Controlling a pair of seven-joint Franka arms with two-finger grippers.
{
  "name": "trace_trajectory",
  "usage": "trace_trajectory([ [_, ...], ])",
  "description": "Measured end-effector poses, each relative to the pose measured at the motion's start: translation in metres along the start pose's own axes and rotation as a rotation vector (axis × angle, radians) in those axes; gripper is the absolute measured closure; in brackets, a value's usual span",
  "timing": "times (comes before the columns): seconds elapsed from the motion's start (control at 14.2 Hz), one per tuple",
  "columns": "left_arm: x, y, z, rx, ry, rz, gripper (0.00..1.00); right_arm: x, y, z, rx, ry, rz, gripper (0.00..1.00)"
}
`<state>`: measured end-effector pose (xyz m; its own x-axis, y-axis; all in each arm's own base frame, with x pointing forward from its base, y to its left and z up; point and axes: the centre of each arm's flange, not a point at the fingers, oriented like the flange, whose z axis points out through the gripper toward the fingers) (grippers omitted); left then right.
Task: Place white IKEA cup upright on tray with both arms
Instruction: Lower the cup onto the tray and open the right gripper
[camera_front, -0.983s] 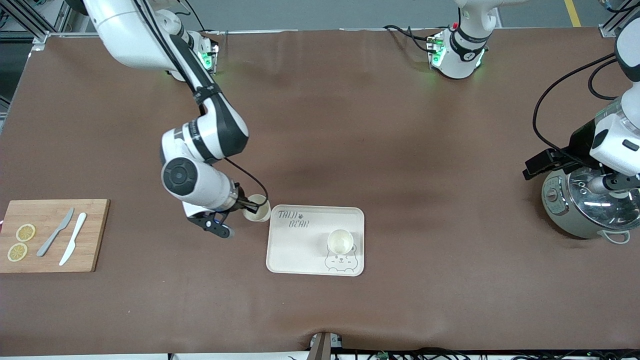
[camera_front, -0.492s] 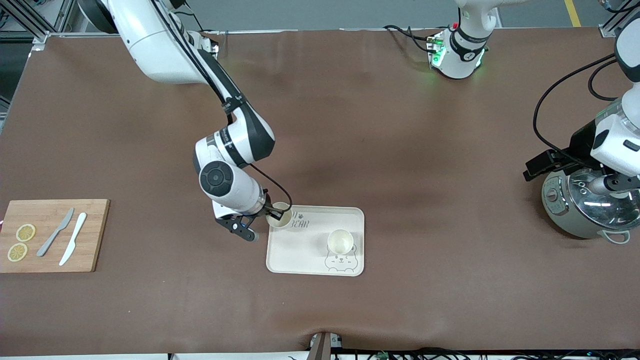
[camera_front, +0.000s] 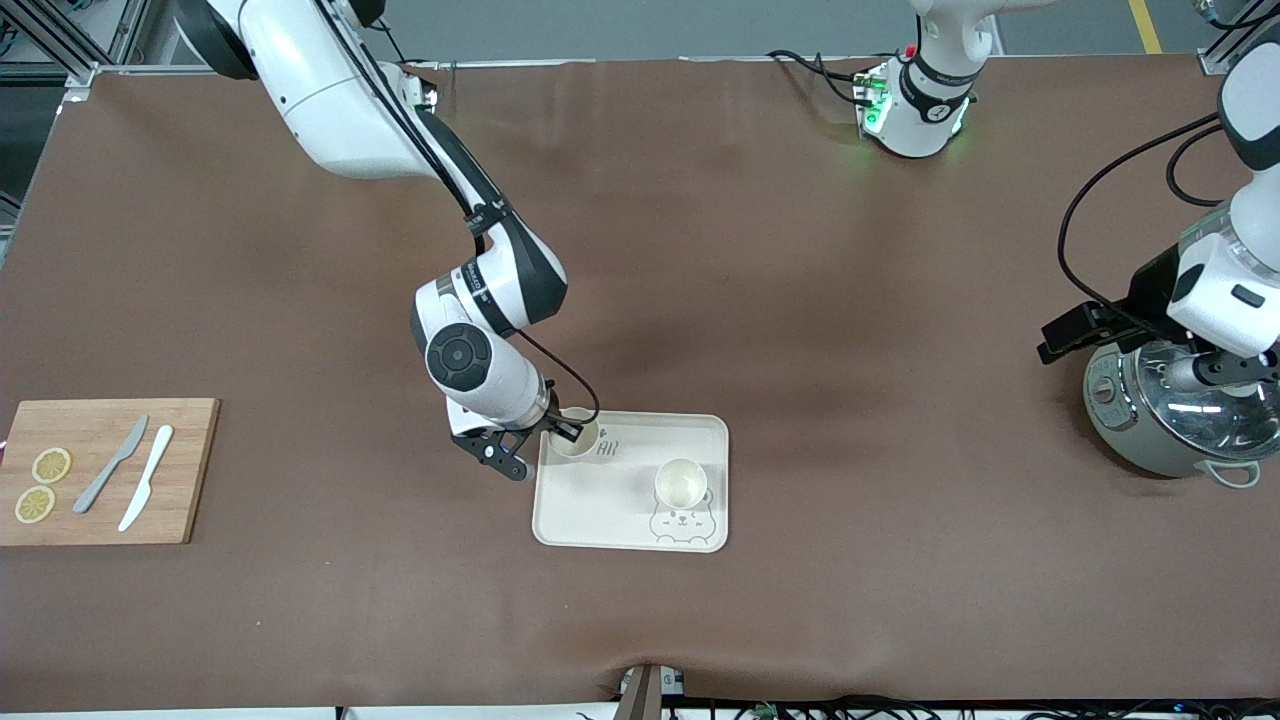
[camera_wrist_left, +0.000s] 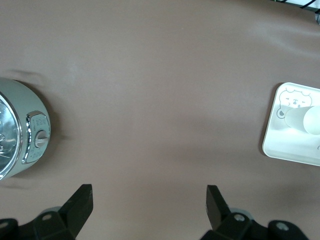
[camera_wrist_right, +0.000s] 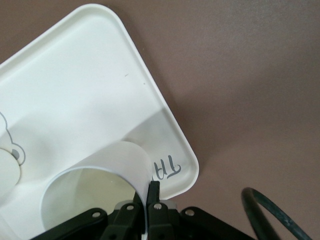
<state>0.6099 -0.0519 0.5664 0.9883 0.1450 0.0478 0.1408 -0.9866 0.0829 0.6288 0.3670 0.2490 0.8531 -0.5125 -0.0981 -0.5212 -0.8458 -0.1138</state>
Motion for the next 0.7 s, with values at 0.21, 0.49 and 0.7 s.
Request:
trace_trajectory([
  [0.21, 0.000, 0.001, 0.000, -0.001, 0.002, 0.001, 0.00, 0.001, -0.001, 0.006, 0.014, 0.010, 0.000, 0.96],
  [0.49, 0.001, 0.000, 0.000, -0.002, 0.007, 0.001, 0.00, 0.000, -0.001, 0.021, 0.015, 0.013, -0.001, 0.96],
  [0.7, 0.004, -0.001, 0.006, -0.003, 0.001, -0.001, 0.00, 0.001, -0.002, 0.020, 0.017, 0.015, -0.001, 0.96],
])
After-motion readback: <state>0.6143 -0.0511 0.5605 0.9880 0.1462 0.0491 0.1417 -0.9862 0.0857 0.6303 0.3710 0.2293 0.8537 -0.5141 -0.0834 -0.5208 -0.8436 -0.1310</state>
